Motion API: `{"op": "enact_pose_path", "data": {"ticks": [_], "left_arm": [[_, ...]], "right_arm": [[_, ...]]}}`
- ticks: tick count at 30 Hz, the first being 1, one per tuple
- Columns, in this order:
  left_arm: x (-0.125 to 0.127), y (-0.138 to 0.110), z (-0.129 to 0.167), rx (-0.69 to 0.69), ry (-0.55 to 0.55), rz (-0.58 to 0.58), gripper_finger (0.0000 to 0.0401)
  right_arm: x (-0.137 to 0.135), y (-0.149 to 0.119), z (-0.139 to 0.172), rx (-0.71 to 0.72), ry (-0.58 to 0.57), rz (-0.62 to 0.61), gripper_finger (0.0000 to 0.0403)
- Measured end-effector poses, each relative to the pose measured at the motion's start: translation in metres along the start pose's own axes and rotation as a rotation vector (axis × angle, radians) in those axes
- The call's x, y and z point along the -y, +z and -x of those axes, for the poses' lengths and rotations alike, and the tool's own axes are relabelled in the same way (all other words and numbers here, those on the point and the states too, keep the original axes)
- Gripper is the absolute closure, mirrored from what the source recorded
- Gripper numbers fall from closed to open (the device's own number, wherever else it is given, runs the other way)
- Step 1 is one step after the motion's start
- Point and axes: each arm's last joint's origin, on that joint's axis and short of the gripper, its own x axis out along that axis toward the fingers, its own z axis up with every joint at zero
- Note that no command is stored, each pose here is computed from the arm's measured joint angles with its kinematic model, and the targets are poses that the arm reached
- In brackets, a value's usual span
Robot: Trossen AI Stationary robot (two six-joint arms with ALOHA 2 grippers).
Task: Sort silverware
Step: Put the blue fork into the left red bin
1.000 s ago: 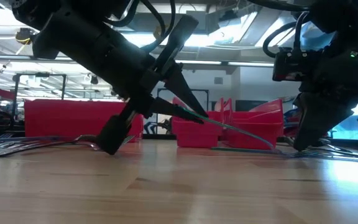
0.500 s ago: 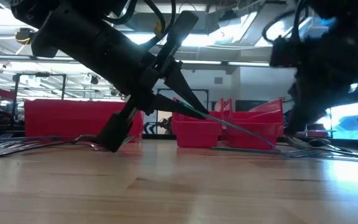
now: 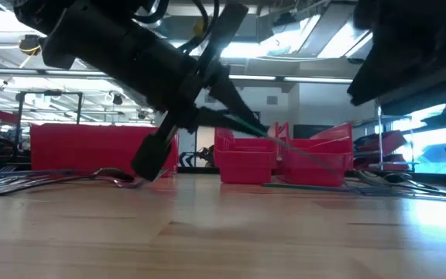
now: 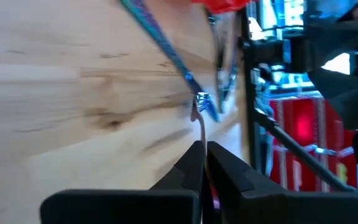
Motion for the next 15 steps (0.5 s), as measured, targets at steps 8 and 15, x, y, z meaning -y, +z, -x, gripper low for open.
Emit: {"op": "enact_pose_path", "data": {"ticks": [8,15], "left_arm": [[0.008,0.0,0.001,-0.004,-0.075,0.057,0.04],[0.021,-0.001,0.004,-0.006,-0.202,0.083,0.04]], "right_arm": [[0.0,-0.007,0.023,0.072,0.02,-0.073,0.017],[-0.001,-0.021,0.032,0.043,0.018,-0.09,0.017]]}}
